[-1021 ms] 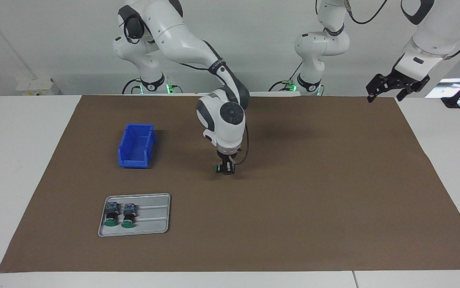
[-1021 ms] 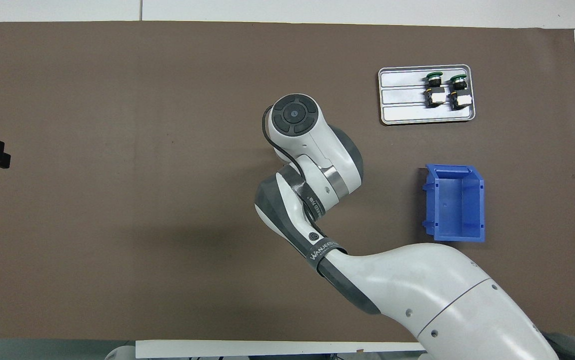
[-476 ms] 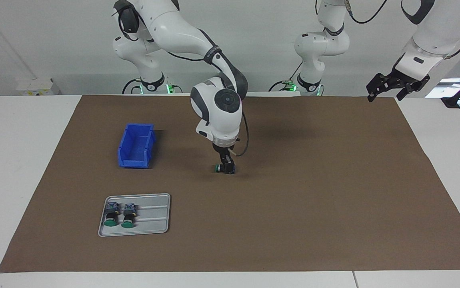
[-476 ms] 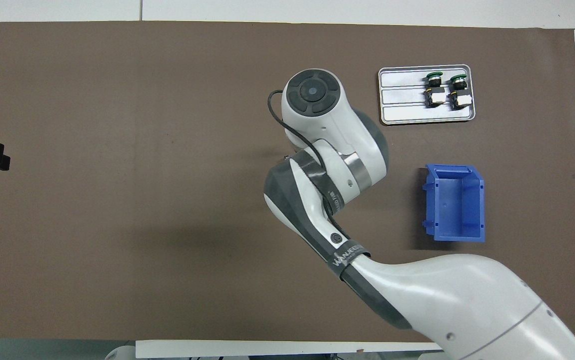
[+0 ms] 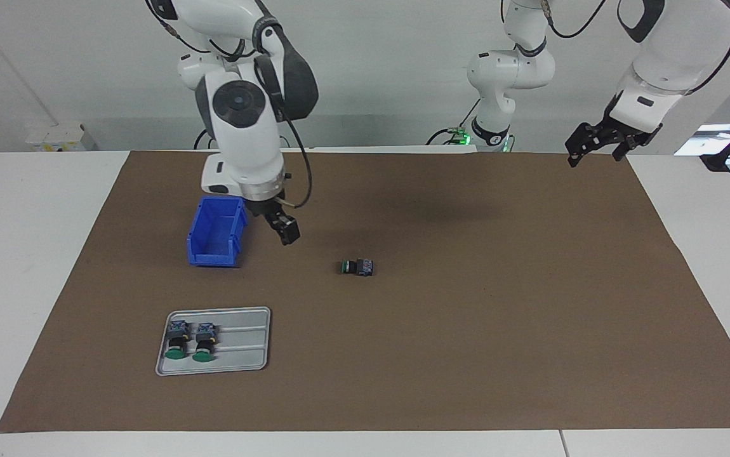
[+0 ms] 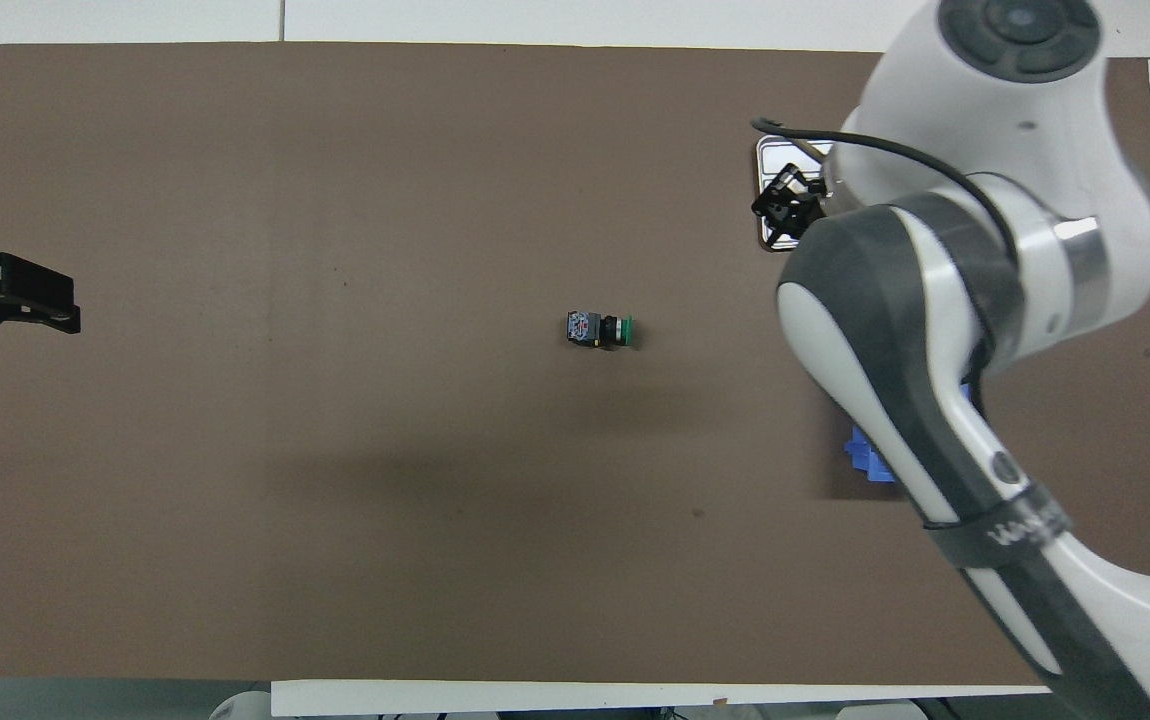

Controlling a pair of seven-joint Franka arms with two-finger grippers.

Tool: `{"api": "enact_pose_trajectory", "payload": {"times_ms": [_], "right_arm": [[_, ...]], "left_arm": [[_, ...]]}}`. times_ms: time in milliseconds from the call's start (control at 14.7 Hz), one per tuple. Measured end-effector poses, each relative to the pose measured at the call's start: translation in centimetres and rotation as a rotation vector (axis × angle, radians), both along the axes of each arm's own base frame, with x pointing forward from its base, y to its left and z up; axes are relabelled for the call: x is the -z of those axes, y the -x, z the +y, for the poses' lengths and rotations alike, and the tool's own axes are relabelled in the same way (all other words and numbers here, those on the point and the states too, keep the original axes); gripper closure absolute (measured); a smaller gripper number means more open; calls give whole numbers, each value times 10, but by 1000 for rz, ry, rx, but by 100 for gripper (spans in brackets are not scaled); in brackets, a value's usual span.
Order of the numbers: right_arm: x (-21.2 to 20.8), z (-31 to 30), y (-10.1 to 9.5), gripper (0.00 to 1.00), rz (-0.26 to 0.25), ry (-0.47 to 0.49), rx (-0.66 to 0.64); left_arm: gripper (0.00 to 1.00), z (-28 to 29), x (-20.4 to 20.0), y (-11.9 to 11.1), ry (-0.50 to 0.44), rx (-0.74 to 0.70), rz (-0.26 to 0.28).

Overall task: Place and press button with both arms
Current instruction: 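Withdraw the right gripper while the left gripper starts reaching out, then move the left gripper over the green button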

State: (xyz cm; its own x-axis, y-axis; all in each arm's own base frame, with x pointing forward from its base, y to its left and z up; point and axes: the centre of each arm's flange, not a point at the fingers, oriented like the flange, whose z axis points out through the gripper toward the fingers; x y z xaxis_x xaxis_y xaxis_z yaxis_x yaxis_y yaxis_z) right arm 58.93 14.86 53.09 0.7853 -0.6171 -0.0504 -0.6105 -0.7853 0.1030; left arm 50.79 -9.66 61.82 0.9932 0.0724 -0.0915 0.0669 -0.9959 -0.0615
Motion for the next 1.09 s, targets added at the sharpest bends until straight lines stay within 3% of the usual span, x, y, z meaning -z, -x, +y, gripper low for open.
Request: {"api": "enact_pose_trajectory", "payload": {"times_ms": [408,749,1089], "right_arm": [[-74,-139,31,0,23,-53,-461],[-99,-164,53,0,43,-36,-634],[-94,-181,54,0,62,-63,-723]], "left_arm": [[0,-73,30,5,23,-363,-17],[0,-156,79,3,-5,-675,-7],[0,-252,135,-1,23,-827,-30]]}}
